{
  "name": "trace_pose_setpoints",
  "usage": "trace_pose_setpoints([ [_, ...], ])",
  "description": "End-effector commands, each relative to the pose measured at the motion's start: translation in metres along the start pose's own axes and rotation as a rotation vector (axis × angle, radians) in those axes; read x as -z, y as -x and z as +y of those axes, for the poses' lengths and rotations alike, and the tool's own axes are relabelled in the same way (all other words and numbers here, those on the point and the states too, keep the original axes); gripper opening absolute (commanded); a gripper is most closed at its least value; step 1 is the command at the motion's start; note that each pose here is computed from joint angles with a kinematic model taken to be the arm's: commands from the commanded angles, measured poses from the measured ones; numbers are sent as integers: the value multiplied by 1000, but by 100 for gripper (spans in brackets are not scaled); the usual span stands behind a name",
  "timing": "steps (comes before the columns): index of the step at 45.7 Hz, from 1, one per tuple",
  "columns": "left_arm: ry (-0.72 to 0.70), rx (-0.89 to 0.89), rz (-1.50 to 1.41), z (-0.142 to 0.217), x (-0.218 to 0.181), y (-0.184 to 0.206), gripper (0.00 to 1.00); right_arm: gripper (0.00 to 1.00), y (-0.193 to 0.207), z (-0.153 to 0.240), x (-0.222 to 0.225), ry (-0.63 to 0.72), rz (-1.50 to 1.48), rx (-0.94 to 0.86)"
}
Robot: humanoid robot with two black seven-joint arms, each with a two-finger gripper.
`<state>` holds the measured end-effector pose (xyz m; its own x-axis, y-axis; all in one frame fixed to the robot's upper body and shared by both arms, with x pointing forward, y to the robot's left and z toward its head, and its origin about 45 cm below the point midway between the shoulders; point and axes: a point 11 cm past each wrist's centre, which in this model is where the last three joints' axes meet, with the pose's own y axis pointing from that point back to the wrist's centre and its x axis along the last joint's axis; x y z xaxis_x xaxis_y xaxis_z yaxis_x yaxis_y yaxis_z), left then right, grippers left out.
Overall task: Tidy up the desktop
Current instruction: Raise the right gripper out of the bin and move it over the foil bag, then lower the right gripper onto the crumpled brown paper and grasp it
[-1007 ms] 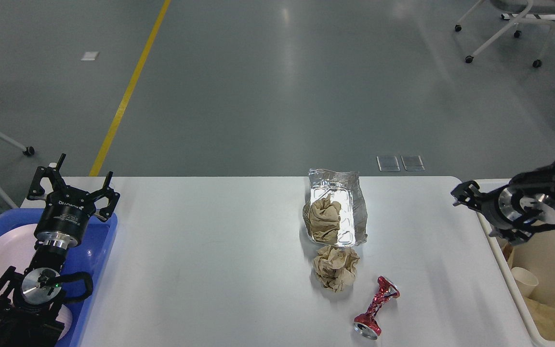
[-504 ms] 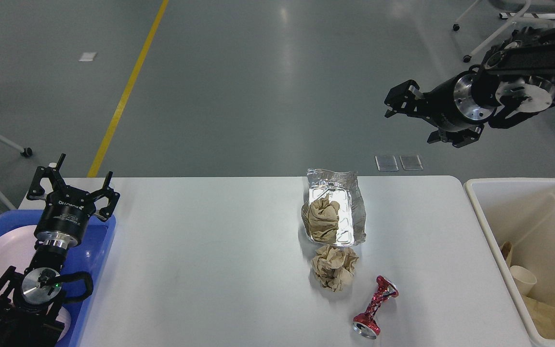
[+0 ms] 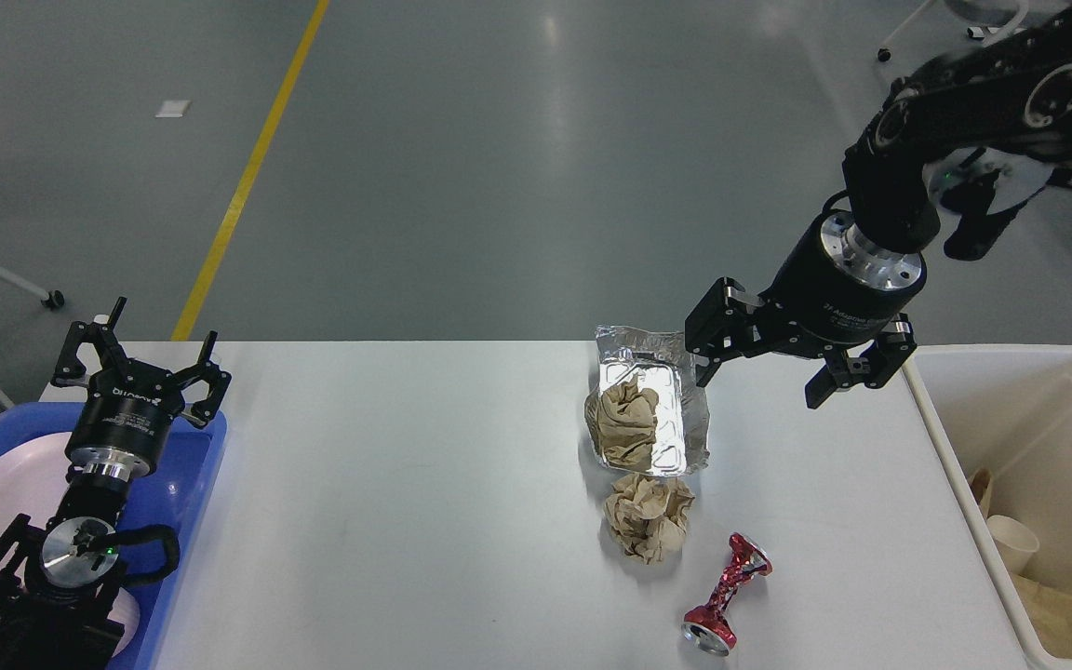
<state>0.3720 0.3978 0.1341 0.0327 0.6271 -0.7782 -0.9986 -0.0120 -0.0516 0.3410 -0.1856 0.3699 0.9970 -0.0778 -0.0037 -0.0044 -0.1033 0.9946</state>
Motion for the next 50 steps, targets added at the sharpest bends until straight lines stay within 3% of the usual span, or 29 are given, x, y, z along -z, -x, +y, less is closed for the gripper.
trace_pose_setpoints([
  [1,-1,-1,0,0,0,0,96,100,20,25,11,28,51,19],
  [16,-1,-1,0,0,0,0,96,100,14,41,5,20,19,-47],
  [28,0,0,0,0,0,0,96,100,1,31,8,-5,-7,-79],
  [36,0,0,0,0,0,0,96,100,-19,-5,6,-5,-42,-163],
  [50,0,0,0,0,0,0,96,100,-58,-116,-6,65,-66,-485],
])
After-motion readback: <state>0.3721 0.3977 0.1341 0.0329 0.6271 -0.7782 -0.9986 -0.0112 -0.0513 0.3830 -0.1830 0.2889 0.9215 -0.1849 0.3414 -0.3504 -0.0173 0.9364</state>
